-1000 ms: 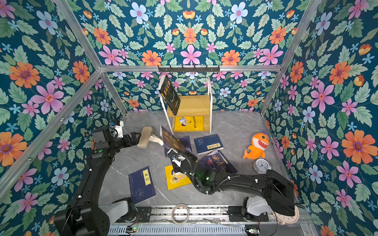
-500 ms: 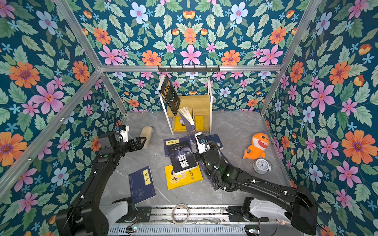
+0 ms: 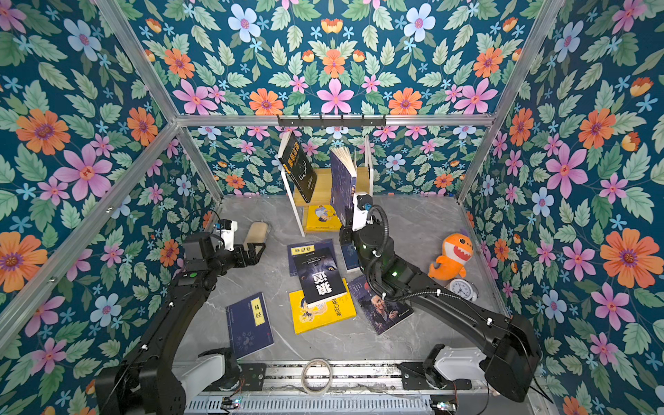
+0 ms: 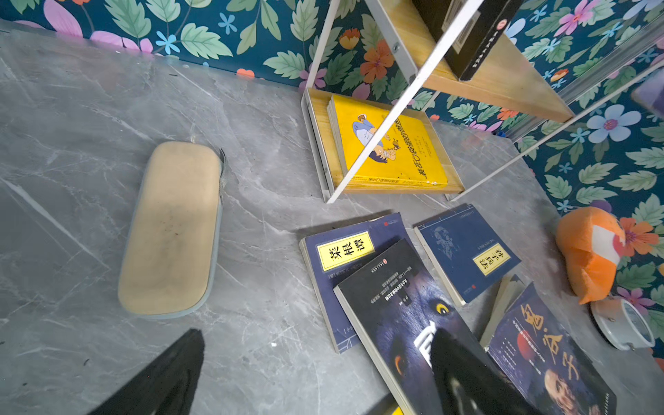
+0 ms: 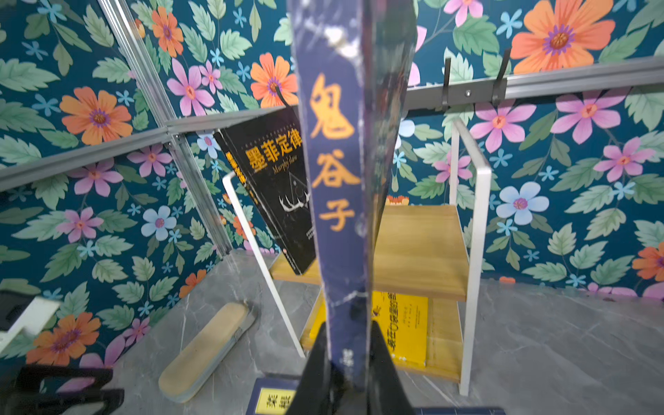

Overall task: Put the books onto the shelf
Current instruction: 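Lift the purple book with the right gripper and carry it toward the shelf, then lower the purple book upright onto the shelf top beside the black book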

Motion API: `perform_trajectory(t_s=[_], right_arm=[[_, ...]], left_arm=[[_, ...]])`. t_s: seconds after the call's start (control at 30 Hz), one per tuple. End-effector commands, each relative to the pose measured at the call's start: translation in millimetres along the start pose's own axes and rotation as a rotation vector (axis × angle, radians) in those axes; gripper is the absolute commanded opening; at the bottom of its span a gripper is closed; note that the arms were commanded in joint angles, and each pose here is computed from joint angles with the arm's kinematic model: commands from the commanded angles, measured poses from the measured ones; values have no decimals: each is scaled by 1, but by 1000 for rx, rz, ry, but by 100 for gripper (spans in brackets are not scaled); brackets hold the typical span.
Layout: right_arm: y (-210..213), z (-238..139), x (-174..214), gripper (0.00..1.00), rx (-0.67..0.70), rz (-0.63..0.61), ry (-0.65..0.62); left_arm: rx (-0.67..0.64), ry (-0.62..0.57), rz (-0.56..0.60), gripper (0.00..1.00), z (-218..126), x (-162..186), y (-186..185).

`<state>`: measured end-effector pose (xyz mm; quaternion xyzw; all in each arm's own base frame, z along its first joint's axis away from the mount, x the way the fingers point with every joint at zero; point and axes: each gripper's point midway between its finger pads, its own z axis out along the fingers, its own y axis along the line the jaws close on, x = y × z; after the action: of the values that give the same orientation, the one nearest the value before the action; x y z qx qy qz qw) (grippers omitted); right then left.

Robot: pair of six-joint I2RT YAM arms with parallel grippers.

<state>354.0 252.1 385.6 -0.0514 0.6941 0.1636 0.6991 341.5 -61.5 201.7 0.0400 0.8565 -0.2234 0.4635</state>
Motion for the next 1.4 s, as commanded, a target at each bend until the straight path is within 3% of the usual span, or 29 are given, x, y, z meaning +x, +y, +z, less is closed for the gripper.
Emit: perform_trajectory(t_s=[0.0, 0.33, 0.37, 0.63, 1.17, 1.37], right_arm=[[-1, 18, -38, 0, 5, 50, -113], [0, 96, -48, 0, 33, 48, -125], [4, 110, -31, 0, 32, 30, -98], [14, 156, 3, 0, 37, 14, -63], [29, 186, 49, 0, -20, 11, 30], [36, 187, 63, 6, -66, -12, 51]], left_arm=[[5, -22, 37, 100, -2, -6, -4], [12, -35, 59, 100, -5, -12, -14], [23, -32, 66, 100, -5, -10, -18], [37, -19, 85, 100, -3, -8, -25], [40, -8, 77, 100, 2, -6, -24], [36, -7, 78, 100, 2, -5, -23]])
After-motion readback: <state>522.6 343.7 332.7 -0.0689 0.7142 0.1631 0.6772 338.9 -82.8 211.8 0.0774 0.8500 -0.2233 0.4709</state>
